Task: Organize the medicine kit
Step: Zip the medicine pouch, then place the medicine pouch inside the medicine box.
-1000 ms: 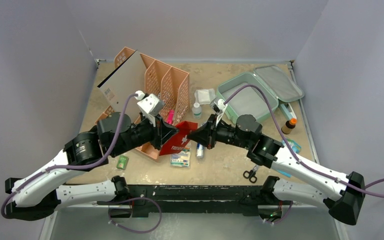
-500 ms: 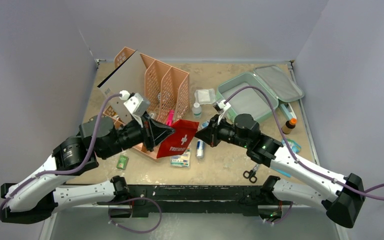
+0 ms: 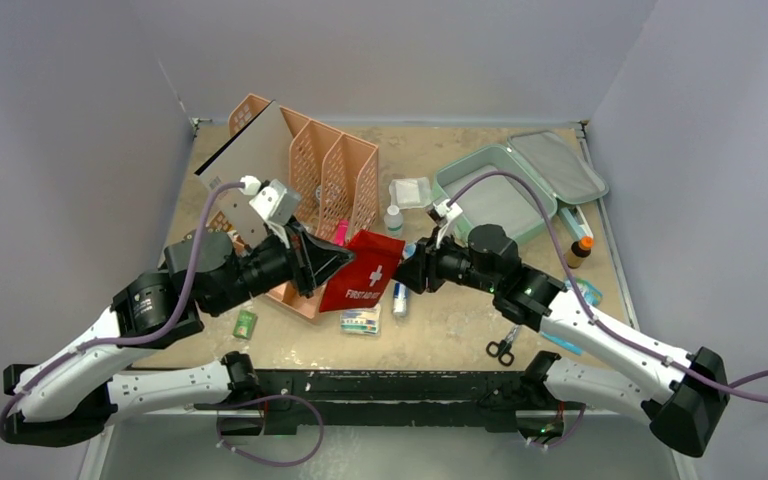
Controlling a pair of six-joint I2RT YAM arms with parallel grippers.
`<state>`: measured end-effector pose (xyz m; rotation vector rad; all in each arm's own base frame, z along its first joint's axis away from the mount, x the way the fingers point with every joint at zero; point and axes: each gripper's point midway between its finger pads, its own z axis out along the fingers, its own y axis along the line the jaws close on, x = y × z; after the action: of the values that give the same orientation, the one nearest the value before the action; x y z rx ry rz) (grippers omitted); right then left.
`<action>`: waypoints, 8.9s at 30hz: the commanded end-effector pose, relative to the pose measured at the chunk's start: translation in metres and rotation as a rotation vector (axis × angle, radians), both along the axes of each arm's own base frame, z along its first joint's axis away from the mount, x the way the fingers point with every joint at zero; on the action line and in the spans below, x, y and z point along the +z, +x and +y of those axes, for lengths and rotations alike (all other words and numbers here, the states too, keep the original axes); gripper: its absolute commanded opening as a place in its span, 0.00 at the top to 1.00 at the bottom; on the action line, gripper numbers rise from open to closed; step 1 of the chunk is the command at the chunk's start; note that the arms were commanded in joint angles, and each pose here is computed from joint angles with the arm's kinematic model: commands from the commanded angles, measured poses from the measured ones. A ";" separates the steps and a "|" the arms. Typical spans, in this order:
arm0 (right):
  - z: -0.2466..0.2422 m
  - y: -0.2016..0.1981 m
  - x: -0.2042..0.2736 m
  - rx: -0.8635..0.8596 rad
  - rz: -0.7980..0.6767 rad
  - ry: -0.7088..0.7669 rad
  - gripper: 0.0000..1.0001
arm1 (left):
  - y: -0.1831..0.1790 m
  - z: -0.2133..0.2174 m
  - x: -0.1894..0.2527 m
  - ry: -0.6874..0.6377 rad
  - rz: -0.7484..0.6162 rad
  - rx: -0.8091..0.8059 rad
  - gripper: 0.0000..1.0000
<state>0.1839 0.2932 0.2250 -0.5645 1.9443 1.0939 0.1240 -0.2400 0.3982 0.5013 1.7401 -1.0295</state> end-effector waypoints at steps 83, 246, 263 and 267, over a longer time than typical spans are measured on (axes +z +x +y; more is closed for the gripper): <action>-0.173 0.235 0.082 -0.419 -0.549 -0.945 1.00 | 0.034 0.026 -0.136 0.499 0.161 0.241 0.18; -0.257 0.289 -0.171 -0.307 0.097 -1.158 0.48 | 0.022 0.031 -0.096 0.365 0.228 0.251 0.25; -0.232 0.305 -0.169 -0.326 0.037 -1.005 0.75 | 0.022 0.027 -0.097 0.365 0.247 0.246 0.25; -0.236 0.315 -0.166 -0.366 0.013 -1.018 0.76 | 0.021 0.025 -0.097 0.365 0.248 0.242 0.25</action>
<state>0.4776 0.0542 0.0396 -0.7323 2.5051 -0.1872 0.1452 -0.2109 0.2918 0.4048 2.1839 -0.5881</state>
